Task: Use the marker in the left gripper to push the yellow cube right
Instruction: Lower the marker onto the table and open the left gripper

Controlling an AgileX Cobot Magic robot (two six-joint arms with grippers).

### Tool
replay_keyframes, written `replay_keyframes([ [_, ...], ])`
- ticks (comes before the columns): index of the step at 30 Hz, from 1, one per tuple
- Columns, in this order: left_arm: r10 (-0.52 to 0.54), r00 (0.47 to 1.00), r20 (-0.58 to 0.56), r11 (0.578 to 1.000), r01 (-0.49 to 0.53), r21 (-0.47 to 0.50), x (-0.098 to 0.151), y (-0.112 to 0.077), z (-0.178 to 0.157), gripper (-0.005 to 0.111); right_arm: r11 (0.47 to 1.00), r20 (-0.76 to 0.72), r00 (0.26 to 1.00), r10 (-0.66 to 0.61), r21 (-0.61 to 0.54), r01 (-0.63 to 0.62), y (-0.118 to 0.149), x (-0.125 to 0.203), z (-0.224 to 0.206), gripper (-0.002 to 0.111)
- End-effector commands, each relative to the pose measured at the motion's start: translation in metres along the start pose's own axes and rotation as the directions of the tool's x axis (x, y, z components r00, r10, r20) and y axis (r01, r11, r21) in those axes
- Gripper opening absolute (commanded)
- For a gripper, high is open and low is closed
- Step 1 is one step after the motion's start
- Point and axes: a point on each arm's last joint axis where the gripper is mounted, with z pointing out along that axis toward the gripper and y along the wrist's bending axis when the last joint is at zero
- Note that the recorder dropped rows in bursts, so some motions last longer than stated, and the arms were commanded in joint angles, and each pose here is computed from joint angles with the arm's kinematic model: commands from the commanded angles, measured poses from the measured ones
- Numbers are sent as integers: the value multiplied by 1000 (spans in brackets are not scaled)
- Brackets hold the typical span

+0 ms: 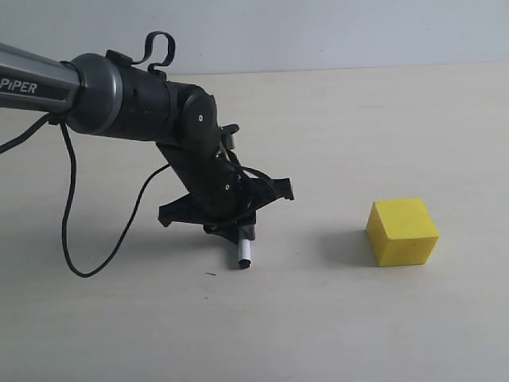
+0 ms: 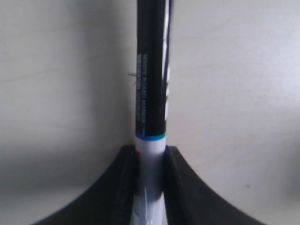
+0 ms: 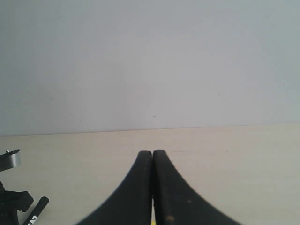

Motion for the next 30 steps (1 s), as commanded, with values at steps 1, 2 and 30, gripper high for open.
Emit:
replay_keyframes([
  [1, 7, 1000, -27, 1000, -7, -20, -1, 0, 4, 0, 1000, 7, 1000, -2, 1, 2, 0, 1, 0, 0],
  [2, 13, 1000, -27, 1000, -13, -17, -2, -1, 3, 0, 1000, 7, 1000, -2, 1, 2, 0, 1, 0, 0],
  [30, 47, 996, -75, 999, -48, -13, 0, -5, -6, 52, 1000, 7, 1000, -2, 1, 2, 0, 1, 0, 0],
])
